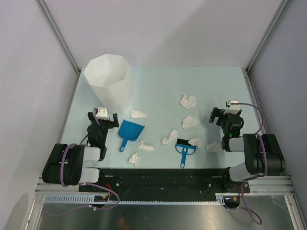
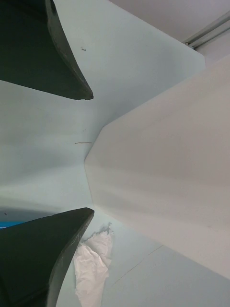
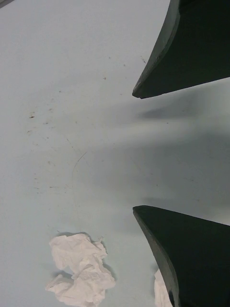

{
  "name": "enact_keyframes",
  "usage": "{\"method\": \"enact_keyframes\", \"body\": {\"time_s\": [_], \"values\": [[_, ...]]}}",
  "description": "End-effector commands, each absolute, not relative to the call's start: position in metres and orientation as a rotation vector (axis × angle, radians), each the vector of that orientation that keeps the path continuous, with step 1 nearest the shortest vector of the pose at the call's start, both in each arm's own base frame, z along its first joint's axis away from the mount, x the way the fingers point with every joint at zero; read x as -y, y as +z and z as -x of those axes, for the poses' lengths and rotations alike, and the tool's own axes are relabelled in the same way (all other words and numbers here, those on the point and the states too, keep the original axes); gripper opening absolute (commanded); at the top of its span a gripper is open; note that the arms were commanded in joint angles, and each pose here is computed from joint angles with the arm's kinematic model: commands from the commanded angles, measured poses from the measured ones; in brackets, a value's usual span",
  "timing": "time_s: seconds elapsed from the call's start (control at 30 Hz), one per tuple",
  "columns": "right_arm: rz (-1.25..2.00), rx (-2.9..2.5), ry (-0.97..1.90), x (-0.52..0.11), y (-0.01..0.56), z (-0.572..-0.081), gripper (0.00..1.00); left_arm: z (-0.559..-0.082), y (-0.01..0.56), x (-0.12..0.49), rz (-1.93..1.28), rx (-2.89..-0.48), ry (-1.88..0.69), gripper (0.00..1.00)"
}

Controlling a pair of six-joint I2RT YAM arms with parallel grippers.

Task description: Sweep away the paper scraps from the table

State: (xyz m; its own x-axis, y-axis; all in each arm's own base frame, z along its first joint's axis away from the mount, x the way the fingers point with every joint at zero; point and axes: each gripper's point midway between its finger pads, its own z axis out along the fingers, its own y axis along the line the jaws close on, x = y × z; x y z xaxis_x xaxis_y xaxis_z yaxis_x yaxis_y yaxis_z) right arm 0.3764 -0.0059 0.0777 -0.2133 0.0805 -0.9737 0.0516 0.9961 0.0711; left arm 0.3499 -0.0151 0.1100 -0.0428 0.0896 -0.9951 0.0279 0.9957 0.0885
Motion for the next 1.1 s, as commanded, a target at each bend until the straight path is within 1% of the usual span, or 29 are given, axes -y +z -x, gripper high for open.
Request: {"method": "enact_keyframes", "body": {"time_s": [0.0,0.1,0.17,0.2,0.23,0.27,0.33,0.37,0.4,0.47,0.5,0.53,0.57,0.6,0.63,0.67,0.7,0.73,0.77,0.83,0.87,0.97,1.03,1.07], "values": [[-0.104,-1.732,0.011,0.008,0.094,-0.386,1.0,-0.358,0.13,0.011,-0.04,-1.551,0.046,1.0],[-0.167,-1.717,-0.038,0.018,0.1,-0.383,1.0,-0.359,0.131,0.012,-0.04,-1.549,0.041,1.0],[-0.166,-1.67,-0.063,0.012,0.128,-0.385,1.0,-0.358,0.131,0.011,-0.04,-1.548,0.046,1.0],[-0.169,-1.732,-0.083,0.011,0.121,-0.382,1.0,-0.358,0.13,0.012,-0.042,-1.55,0.043,1.0],[-0.196,-1.742,-0.081,0.011,0.127,-0.382,1.0,-0.359,0.131,0.012,-0.041,-1.549,0.042,1.0],[-0.251,-1.728,-0.003,0.003,0.142,-0.381,1.0,-0.359,0.138,0.012,-0.045,-1.528,0.045,1.0],[-0.258,-1.774,0.094,-0.012,0.152,-0.377,0.95,-0.362,0.148,0.01,-0.034,-1.534,0.05,1.0],[-0.251,-1.749,0.149,-0.022,0.171,-0.373,0.89,-0.359,0.137,0.013,-0.057,-1.604,0.044,1.0],[-0.263,-1.8,0.186,-0.036,0.172,-0.366,0.86,-0.357,0.154,0.018,-0.093,-1.575,0.03,1.0],[-0.255,-1.811,0.185,-0.05,0.188,-0.354,0.84,-0.353,0.165,0.032,-0.225,-1.575,0.004,1.0],[-0.196,-1.909,0.187,-0.072,0.174,-0.338,0.84,-0.345,0.159,0.034,-0.262,-1.62,-0.001,1.0],[-0.19,-1.923,0.186,-0.08,0.184,-0.332,0.83,-0.343,0.165,0.037,-0.31,-1.622,0.005,1.0],[-0.205,-2.007,0.11,-0.076,0.169,-0.317,0.82,-0.333,0.142,0.04,-0.354,-1.742,-0.018,1.0],[-0.186,-2.038,0.119,-0.086,0.169,-0.308,0.82,-0.329,0.139,0.043,-0.389,-1.786,-0.034,1.0],[-0.178,-2.069,0.179,-0.107,0.171,-0.297,0.8,-0.333,0.156,0.045,-0.42,-1.783,-0.033,1.0],[-0.158,-2.159,0.14,-0.11,0.156,-0.278,0.79,-0.318,0.139,0.054,-0.479,-1.887,-0.104,1.0],[-0.157,-2.21,0.141,-0.117,0.147,-0.268,0.78,-0.313,0.142,0.059,-0.504,-1.903,-0.139,0.99],[-0.119,-2.257,0.189,-0.139,0.14,-0.251,0.77,-0.31,0.157,0.063,-0.526,-1.889,-0.156,0.99],[-0.106,-2.323,0.145,-0.139,0.128,-0.234,0.77,-0.299,0.152,0.067,-0.549,-1.932,-0.195,0.99],[-0.04,-2.4,0.135,-0.159,0.111,-0.207,0.76,-0.291,0.164,0.075,-0.582,-1.921,-0.247,0.99],[-0.004,-2.438,0.102,-0.159,0.104,-0.196,0.76,-0.285,0.16,0.077,-0.592,-1.956,-0.268,0.99],[0.183,-2.503,0.127,-0.185,0.087,-0.173,0.75,-0.279,0.16,0.081,-0.597,-1.988,-0.307,0.98],[0.211,-2.579,0.132,-0.19,0.072,-0.165,0.75,-0.279,0.164,0.081,-0.598,-1.992,-0.31,0.98],[0.134,-2.608,0.1,-0.182,0.067,-0.169,0.71,-0.278,0.163,0.081,-0.598,-2.003,-0.311,0.98]]}}
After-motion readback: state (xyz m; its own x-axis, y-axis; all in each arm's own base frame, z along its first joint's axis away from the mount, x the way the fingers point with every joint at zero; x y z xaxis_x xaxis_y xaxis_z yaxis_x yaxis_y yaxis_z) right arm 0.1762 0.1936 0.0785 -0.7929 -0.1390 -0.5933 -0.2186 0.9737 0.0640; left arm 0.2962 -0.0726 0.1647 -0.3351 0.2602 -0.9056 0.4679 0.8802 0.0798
